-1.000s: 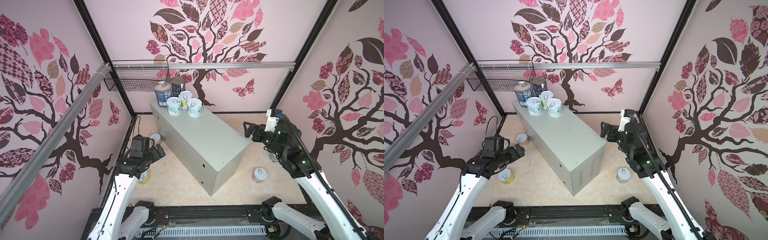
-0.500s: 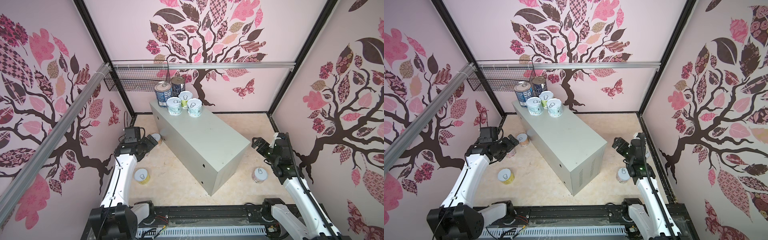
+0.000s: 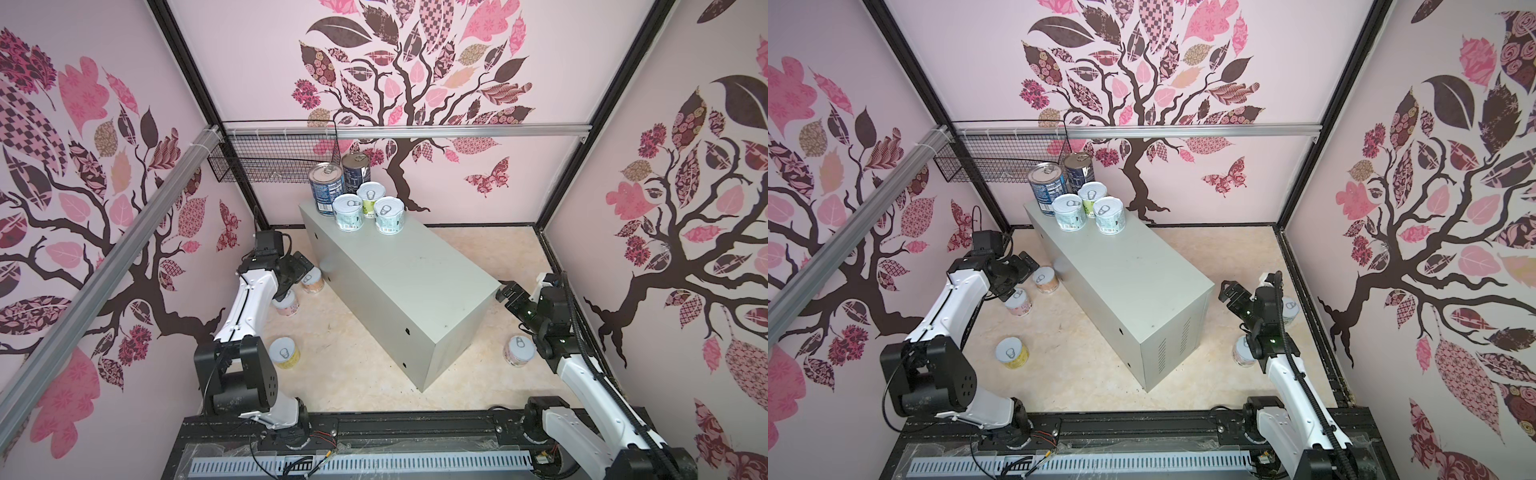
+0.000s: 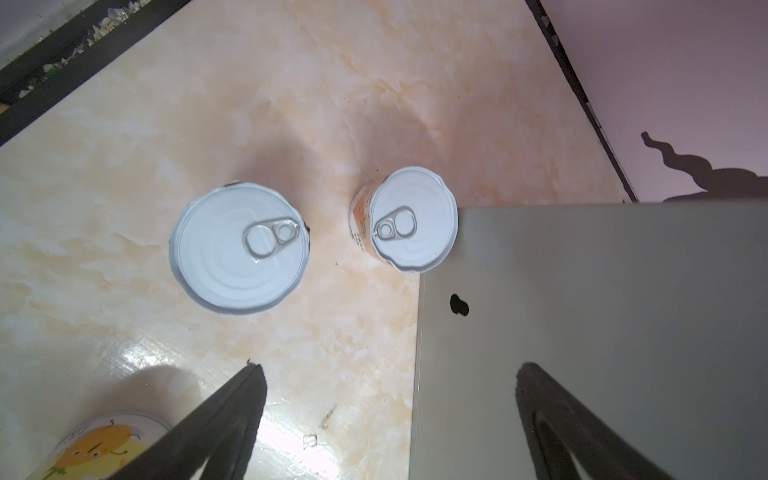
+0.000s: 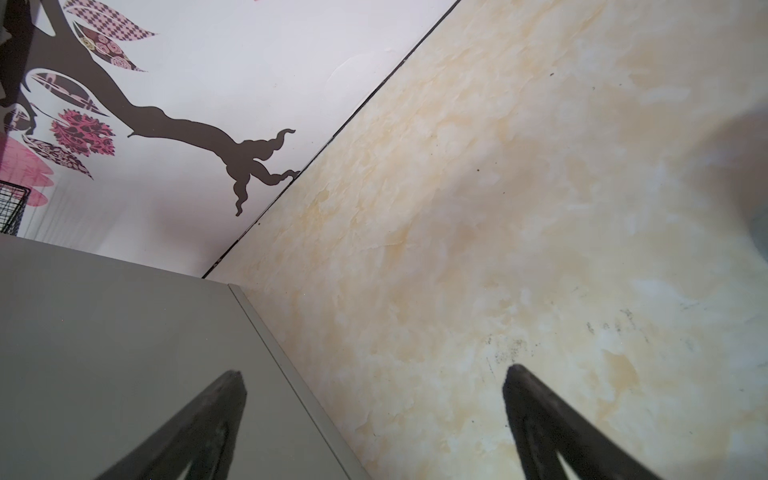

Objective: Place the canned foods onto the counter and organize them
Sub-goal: 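Raise the right gripper off the box while the left gripper moves over the floor cans, then lower the left gripper over the orange-labelled floor can beside the box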

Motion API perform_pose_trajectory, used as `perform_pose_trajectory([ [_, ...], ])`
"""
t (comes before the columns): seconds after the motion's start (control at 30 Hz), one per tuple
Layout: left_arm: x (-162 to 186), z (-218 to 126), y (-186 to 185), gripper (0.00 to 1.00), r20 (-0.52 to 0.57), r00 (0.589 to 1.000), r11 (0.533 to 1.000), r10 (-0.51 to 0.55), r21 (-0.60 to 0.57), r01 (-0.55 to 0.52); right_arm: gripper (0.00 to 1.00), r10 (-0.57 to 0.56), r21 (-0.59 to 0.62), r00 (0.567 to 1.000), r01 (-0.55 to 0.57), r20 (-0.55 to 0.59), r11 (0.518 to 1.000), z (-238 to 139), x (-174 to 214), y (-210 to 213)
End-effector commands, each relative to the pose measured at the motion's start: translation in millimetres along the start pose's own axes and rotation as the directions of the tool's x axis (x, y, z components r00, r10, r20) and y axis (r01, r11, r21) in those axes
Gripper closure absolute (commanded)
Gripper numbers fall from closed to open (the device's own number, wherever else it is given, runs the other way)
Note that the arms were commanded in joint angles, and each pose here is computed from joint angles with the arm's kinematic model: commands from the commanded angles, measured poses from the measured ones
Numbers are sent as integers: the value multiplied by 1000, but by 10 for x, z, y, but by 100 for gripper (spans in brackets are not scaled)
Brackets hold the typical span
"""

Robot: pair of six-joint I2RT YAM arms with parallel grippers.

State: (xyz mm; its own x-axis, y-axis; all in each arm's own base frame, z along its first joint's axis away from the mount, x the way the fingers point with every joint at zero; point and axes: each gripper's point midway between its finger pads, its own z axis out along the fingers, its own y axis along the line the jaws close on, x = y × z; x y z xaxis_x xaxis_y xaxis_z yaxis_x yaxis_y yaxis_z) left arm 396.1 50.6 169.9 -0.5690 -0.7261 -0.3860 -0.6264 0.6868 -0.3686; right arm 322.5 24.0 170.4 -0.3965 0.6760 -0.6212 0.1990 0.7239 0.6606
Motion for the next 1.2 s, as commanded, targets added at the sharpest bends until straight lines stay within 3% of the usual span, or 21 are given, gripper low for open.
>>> perform_pose_trajectory([
  [0.0, -230, 52, -108, 3, 31, 999, 1000, -14, -7, 14, 0, 7, -73, 999, -5, 34, 997, -3, -100, 153],
  [0.6, -525, 878, -97, 7, -53, 998, 985, 23, -171, -32, 0, 19, -119, 1000, -16, 20, 993, 25, -94, 239],
  [1.17, -466, 1293, -214, 7, -128, 992, 992, -1, -124, -15, 0, 15, -106, 1000, -14, 9, 994, 72, -64, 199],
])
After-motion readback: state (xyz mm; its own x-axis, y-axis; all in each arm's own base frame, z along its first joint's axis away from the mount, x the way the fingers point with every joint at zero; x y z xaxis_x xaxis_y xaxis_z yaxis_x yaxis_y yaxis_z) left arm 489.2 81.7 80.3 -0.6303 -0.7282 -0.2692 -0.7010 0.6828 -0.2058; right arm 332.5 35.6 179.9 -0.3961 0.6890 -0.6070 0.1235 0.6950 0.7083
